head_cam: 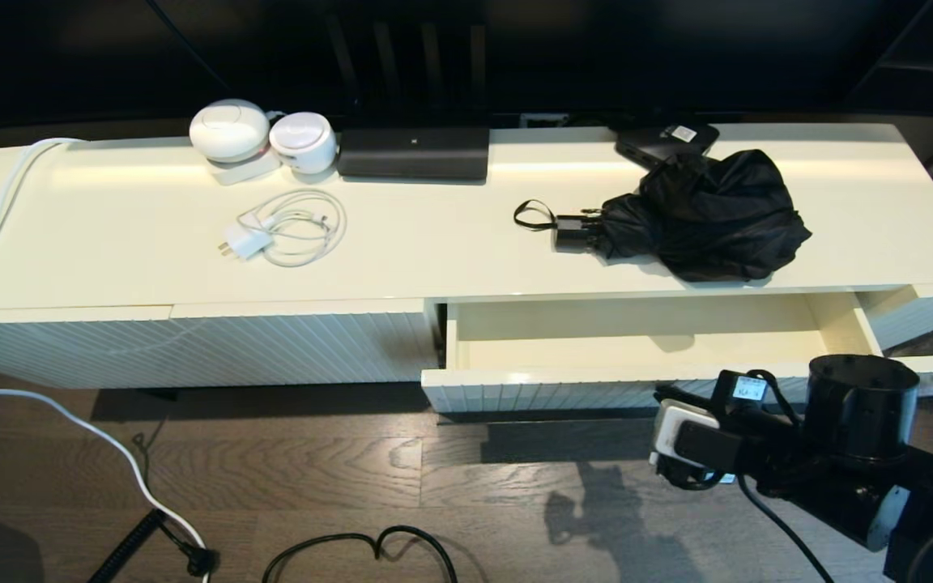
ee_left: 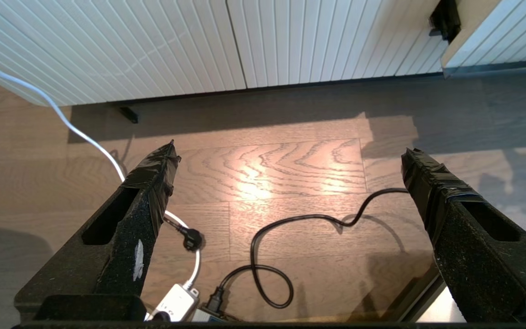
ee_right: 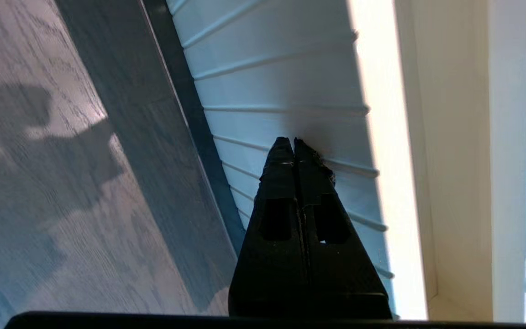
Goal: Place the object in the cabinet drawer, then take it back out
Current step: Close the drawer
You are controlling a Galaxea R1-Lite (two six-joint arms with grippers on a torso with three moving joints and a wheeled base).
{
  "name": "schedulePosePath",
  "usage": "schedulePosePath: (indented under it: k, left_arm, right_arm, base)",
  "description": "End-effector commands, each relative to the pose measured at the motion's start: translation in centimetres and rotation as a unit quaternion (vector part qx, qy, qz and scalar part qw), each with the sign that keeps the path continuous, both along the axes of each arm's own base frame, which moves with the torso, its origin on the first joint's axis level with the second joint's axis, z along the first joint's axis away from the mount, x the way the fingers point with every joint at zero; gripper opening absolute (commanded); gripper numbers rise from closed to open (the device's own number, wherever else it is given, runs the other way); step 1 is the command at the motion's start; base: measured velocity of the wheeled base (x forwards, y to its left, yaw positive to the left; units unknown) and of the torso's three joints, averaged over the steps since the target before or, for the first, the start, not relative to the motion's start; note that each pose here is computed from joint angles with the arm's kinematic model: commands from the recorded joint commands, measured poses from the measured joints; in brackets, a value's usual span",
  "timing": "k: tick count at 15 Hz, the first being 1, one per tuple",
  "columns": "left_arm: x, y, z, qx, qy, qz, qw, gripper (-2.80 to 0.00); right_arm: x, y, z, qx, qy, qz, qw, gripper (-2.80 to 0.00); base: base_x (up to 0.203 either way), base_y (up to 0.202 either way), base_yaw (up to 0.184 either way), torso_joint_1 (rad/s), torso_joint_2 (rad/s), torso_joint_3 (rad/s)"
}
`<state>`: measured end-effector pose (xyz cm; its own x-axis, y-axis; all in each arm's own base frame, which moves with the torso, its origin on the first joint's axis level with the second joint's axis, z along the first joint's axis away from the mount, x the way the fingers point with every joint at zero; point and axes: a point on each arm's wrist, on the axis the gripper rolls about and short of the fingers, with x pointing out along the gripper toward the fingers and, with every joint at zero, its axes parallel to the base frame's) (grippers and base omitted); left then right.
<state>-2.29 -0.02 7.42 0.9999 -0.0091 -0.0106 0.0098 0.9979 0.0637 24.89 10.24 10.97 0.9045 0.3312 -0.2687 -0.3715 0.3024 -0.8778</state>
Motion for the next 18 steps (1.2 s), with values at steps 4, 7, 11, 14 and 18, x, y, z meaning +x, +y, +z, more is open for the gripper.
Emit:
schedulePosePath:
  k: [4,7,11,14,18]
  left_arm:
    - [0.0,0.0,0.0,0.000,0.001,0.000,1.0000,0.00]
    - [0.0,0.0,0.0,0.000,0.001,0.000,1.0000,0.00]
    - [0.0,0.0,0.0,0.000,0.001,0.000,1.0000,0.00]
    - [0.0,0.0,0.0,0.000,0.001,0.000,1.0000,0.00]
    - [0.0,0.0,0.0,0.000,0.000,0.000,1.0000,0.00]
  right_arm:
    - [2.3,0.4,-0.6,0.000,-0.001,-0.007,1.000,-2.80]
    - [3.4,0.6,-0.2,0.007,-0.013,-0.003,1.000,-2.80]
    - [3.9,0.6,0.0,0.009,-0.019,-0.003,1.000,-2.80]
    - [4.7,0.3,0.2,0.013,-0.026,0.003,1.000,-2.80]
    - [5.4,-0.3,0.4,0.001,-0.036,0.002,0.999,-2.80]
  base:
    - [0.000,0.000,0.000,0.000,0.00,0.000]
    - [0.000,0.000,0.000,0.000,0.00,0.000]
    - [0.000,0.000,0.000,0.000,0.00,0.000]
    - [0.000,0.000,0.000,0.000,0.00,0.000]
    - [0.000,0.000,0.000,0.000,0.00,0.000]
